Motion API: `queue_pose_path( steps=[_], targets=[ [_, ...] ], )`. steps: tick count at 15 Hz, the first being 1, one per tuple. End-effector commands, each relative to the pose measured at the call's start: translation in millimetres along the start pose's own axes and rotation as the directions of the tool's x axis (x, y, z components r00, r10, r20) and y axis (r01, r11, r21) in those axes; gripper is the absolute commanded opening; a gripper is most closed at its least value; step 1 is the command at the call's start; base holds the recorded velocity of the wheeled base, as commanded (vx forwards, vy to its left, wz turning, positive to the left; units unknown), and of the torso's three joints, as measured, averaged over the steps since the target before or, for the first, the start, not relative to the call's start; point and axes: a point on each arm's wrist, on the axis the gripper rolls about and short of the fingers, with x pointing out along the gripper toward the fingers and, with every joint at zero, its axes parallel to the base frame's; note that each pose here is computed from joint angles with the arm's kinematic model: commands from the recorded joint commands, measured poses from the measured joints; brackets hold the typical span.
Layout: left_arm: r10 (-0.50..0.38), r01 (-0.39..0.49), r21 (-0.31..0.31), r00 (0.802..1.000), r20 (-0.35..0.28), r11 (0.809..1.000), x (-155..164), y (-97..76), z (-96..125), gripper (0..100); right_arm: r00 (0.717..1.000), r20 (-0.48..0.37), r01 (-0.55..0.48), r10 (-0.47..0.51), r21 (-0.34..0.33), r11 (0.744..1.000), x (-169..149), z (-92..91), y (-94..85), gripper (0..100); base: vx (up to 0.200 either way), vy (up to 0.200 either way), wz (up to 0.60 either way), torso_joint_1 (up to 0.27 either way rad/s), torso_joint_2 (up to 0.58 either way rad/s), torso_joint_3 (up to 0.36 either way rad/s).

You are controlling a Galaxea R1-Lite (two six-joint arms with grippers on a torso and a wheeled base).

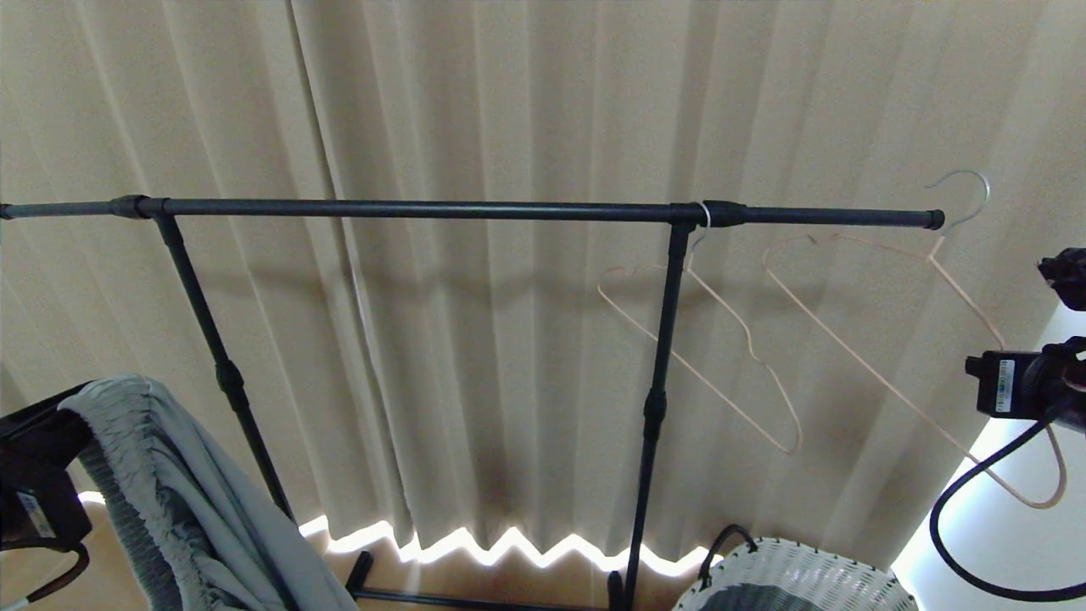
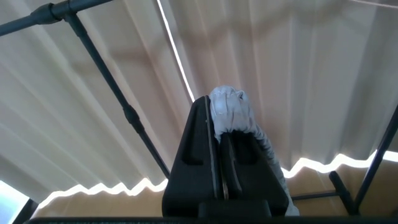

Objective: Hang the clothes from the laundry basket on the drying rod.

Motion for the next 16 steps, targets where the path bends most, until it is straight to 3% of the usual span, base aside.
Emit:
queue_pose_path(
  steps=[1,4,14,16],
  targets=[
    [0.006,-0.006,-0.001,1.000,0.005,1.000,-0.9,0.6,0.8,0,1.000,0.026,0.008,-0.008,-0.001,1.000,-15.4,-4.8,-5.0,0,0.000,0.000,0.00,0.000,0.00,0.000],
    [0.006,-0.006,-0.001,1.000,0.007,1.000,-0.5,0.8,1.6,0,0.999,0.026,0.024,-0.023,-0.040,0.999,-21.6,-10.9,-9.5,0,-0.133,0.000,0.00,0.005,0.00,0.006],
    [0.005,-0.005,0.001,1.000,0.004,1.000,-0.9,0.5,0.4,0,0.999,0.018,0.029,-0.029,-0.038,0.999,-21.6,-14.3,-10.8,0,-0.200,0.000,0.00,0.000,0.00,0.003],
    [0.004,-0.004,0.000,1.000,0.011,1.000,-2.5,0.3,0.7,0,0.999,0.030,0.026,-0.025,-0.034,0.999,-22.4,-13.1,-10.6,0,0.000,0.000,0.00,0.000,0.00,0.000]
  ],
)
